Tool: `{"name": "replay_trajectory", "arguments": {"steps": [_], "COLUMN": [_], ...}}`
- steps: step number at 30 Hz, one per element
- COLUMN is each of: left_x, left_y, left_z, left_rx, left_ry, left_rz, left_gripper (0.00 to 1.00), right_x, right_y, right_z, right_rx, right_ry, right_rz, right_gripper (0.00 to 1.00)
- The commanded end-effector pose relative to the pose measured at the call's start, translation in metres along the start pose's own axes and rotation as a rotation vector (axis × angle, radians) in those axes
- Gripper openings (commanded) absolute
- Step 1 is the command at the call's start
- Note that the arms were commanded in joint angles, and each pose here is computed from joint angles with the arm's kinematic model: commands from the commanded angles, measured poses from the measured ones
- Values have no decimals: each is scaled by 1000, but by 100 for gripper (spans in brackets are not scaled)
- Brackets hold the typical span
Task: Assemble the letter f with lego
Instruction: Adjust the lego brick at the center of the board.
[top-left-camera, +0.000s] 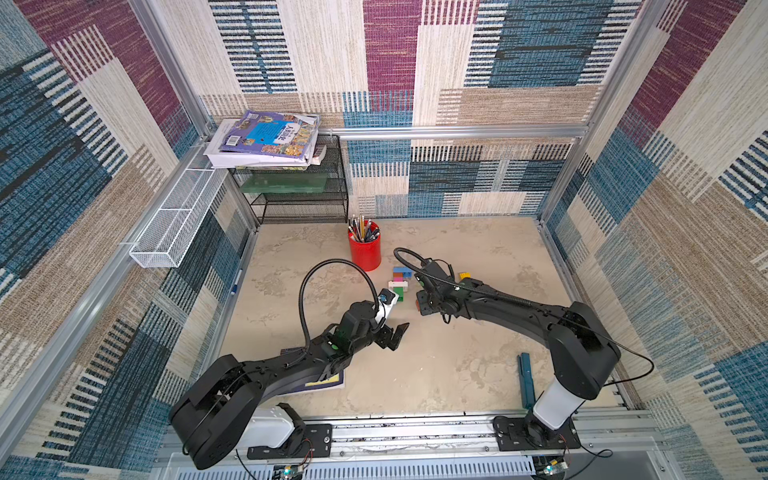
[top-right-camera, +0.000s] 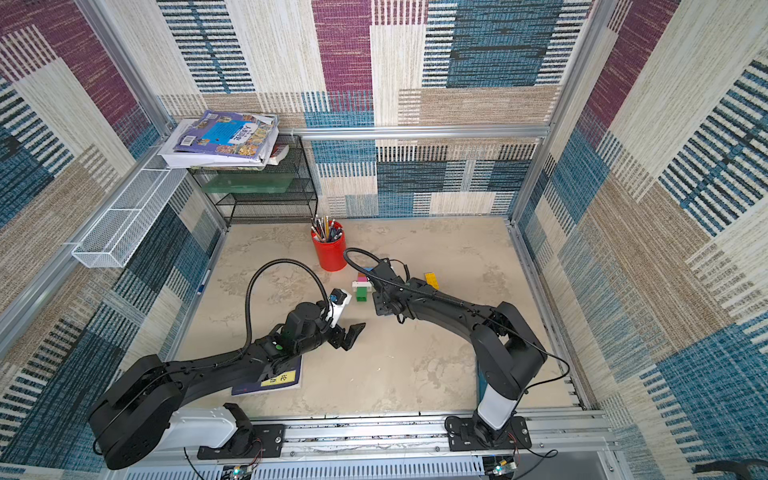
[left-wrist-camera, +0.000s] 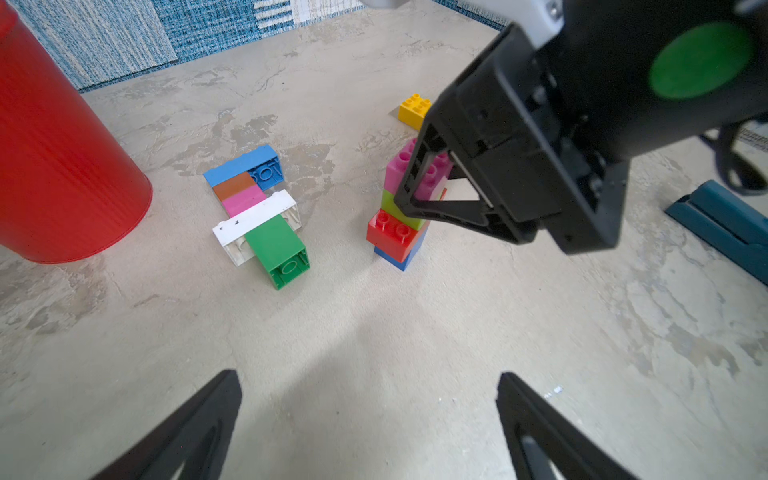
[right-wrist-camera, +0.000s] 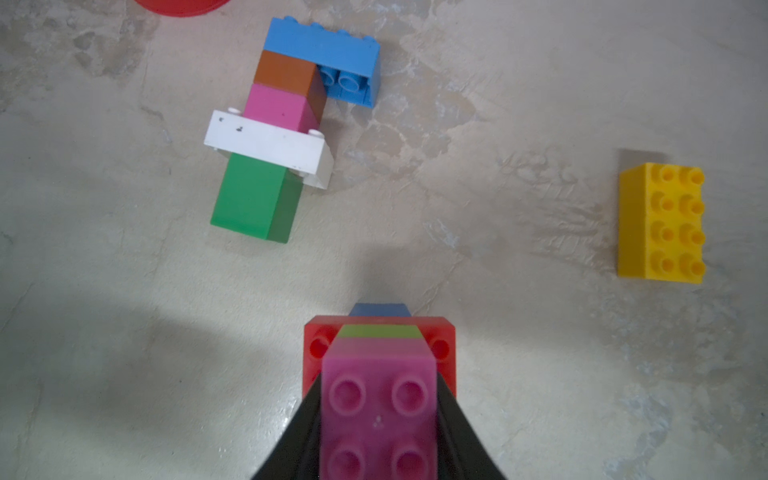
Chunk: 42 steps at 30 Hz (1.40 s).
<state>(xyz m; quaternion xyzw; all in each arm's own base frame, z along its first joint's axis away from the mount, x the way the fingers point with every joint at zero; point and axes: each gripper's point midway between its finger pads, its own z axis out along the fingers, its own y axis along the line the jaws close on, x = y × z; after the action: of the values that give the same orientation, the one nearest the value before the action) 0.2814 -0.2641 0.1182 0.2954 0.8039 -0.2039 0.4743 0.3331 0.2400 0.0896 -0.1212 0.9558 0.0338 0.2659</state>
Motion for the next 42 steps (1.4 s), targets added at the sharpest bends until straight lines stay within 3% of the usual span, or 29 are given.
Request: {"name": "replay_trajectory", "arguments": {"steps": [1,11,24,27,29,35,39,42], "left_x": [-3,-5,-5,-8,-9,-18,-22,-24], "left_y": [1,2,9,6,8,21,28,37], "left_z": [-1,-1,-4,-7,-9,-23,-34,-46], "left_rx": [-7,-13,-51,-36,-45,-129,-176,-228], "left_ry": [-1,-3,-21,-24,-7,25,40,37], "left_rz": [-31,-30,-81,-93,-106,-106,-112,-126], "left_gripper": [99,99,99,99,99,99,99,99], "right_x": [54,36,17,20,25,43,50,53], "right_y": [-6,-4,0,0,4,17,22,26], "right_z": [-6,-19,-47,-53,-57,-57,-48,-38], "right_rx": [-3,-6,-52,-61,-83,-129,-124,-115], "right_ry": [230,163,69,59,51,25,17,20], "right_rz": [-47,-50,-57,-69,-82,-93,-102,-112], "right_gripper": [30,47,53,49,39,25,10,9]}}
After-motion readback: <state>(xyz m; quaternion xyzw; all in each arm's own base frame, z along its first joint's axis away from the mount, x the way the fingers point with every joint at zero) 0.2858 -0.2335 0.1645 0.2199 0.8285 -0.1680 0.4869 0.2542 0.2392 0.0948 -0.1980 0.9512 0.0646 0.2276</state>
